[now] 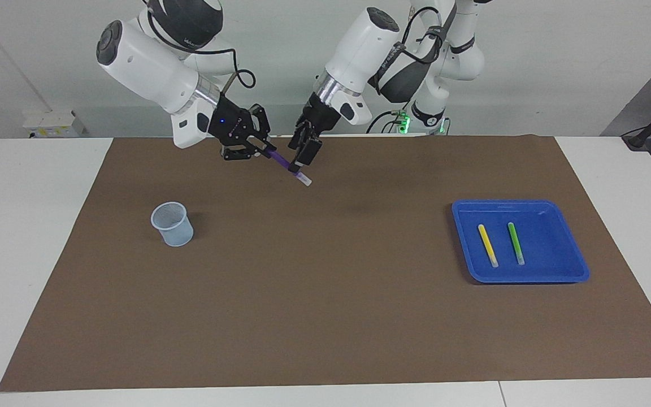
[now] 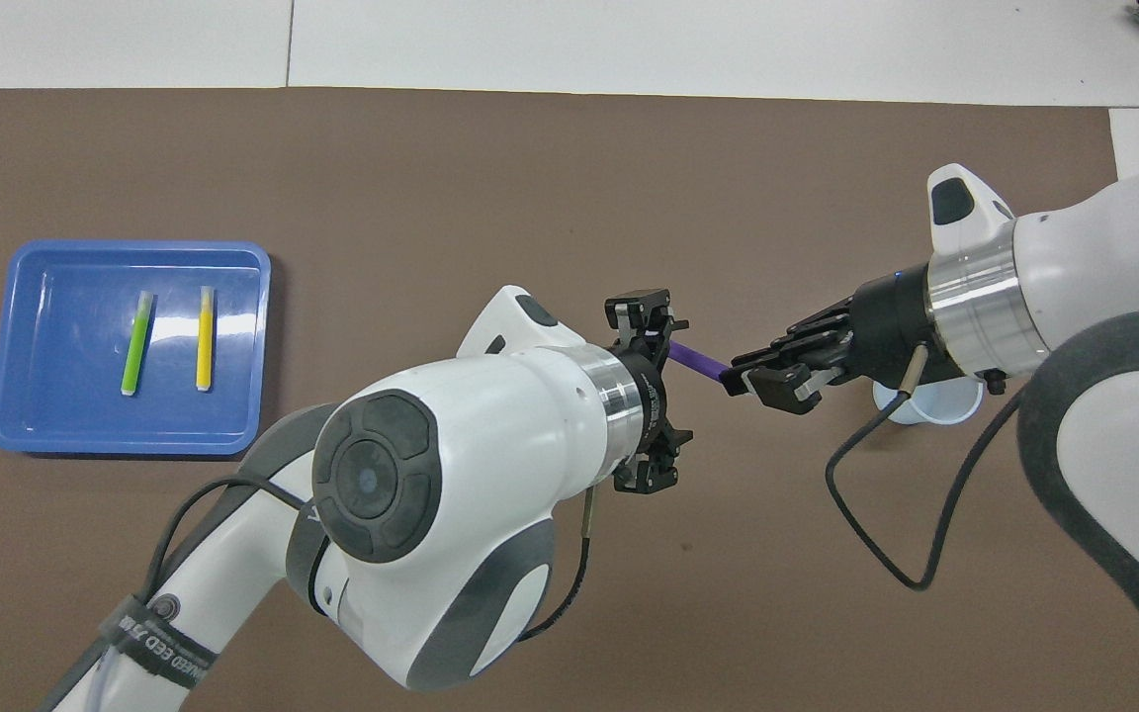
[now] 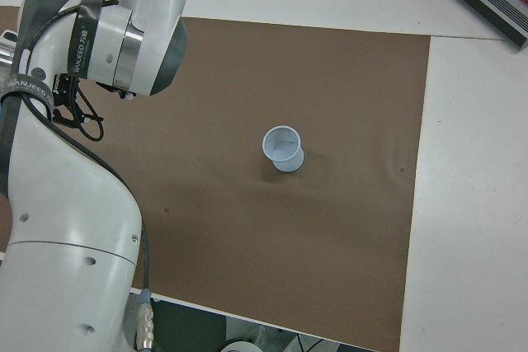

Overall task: Right arm passes pens to left for tray arrangement
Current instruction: 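Close the left gripper on the purple pen's free end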

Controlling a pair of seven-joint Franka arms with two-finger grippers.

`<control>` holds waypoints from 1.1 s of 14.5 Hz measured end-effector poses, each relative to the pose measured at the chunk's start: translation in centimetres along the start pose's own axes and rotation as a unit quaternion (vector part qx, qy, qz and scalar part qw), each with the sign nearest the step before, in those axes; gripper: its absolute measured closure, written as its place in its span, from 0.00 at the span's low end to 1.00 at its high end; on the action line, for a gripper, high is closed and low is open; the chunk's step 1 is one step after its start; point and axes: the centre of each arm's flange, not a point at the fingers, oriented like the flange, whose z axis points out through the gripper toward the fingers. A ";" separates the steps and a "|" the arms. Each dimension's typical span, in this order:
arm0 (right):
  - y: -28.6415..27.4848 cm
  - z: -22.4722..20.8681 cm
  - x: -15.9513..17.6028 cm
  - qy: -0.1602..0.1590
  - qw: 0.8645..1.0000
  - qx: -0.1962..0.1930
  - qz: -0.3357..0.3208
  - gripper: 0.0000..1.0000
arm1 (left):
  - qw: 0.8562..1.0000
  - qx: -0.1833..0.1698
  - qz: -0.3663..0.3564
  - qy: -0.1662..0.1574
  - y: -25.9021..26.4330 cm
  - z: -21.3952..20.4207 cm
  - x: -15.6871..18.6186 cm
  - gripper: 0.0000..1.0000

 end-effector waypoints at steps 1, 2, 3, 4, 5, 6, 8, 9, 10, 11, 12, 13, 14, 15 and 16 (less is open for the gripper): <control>-0.2 0.1 0.1 0.002 1.000 0.003 -0.001 0.81 | 1.000 -0.002 0.004 0.001 -0.6 0.1 -0.7 0.00; -0.3 0.2 0.1 0.002 1.000 0.004 -0.003 0.81 | 1.000 -0.008 0.004 0.002 -1.0 0.2 -1.3 0.00; -0.4 0.2 0.2 0.002 1.000 0.005 -0.004 0.81 | 1.000 -0.011 0.002 0.001 -1.3 0.2 -1.7 0.00; -0.5 0.3 0.2 0.002 1.000 0.005 -0.004 0.81 | 1.000 -0.012 0.002 0.001 -1.4 0.2 -1.8 0.00; -0.5 0.3 0.2 0.002 1.000 0.005 -0.005 0.81 | 1.000 -0.013 0.001 0.001 -1.4 0.2 -1.8 0.08; -0.5 0.3 0.2 0.002 1.000 0.005 -0.005 0.81 | 1.000 -0.013 0.001 0.001 -1.3 0.2 -1.8 0.11; -0.6 0.3 0.2 0.002 1.000 0.005 -0.006 0.81 | 1.000 -0.014 0.000 0.002 -1.2 0.2 -1.6 0.19; -0.6 0.3 0.2 0.002 1.000 0.005 -0.006 0.81 | 1.000 -0.015 -0.001 0.003 -1.1 0.2 -1.5 0.20; -0.6 0.3 0.2 0.002 1.000 0.005 -0.007 0.81 | 1.000 -0.016 -0.002 0.004 -0.9 0.1 -1.4 0.20; -0.6 0.3 0.2 0.002 1.000 0.005 -0.009 0.81 | 1.000 -0.017 -0.004 0.005 -0.7 0.1 -1.2 0.20; -0.6 0.3 0.3 0.002 1.000 0.006 -0.011 0.81 | 1.000 -0.018 -0.005 0.005 -0.5 0.0 -0.9 0.18; -0.6 0.3 0.3 0.003 1.000 0.006 -0.014 0.81 | 1.000 -0.019 -0.006 0.007 -0.3 0.0 -0.7 0.19; -0.6 0.3 0.3 0.003 1.000 0.007 -0.016 0.81 | 1.000 -0.020 -0.005 0.009 -0.2 0.0 -0.5 0.20; -0.6 0.3 0.3 0.003 1.000 0.007 -0.016 0.81 | 1.000 -0.019 -0.004 0.010 -0.2 0.1 -0.4 0.20; -0.6 0.3 0.3 0.003 1.000 0.007 -0.016 0.81 | 1.000 -0.018 -0.003 0.011 -0.2 0.2 -0.3 0.20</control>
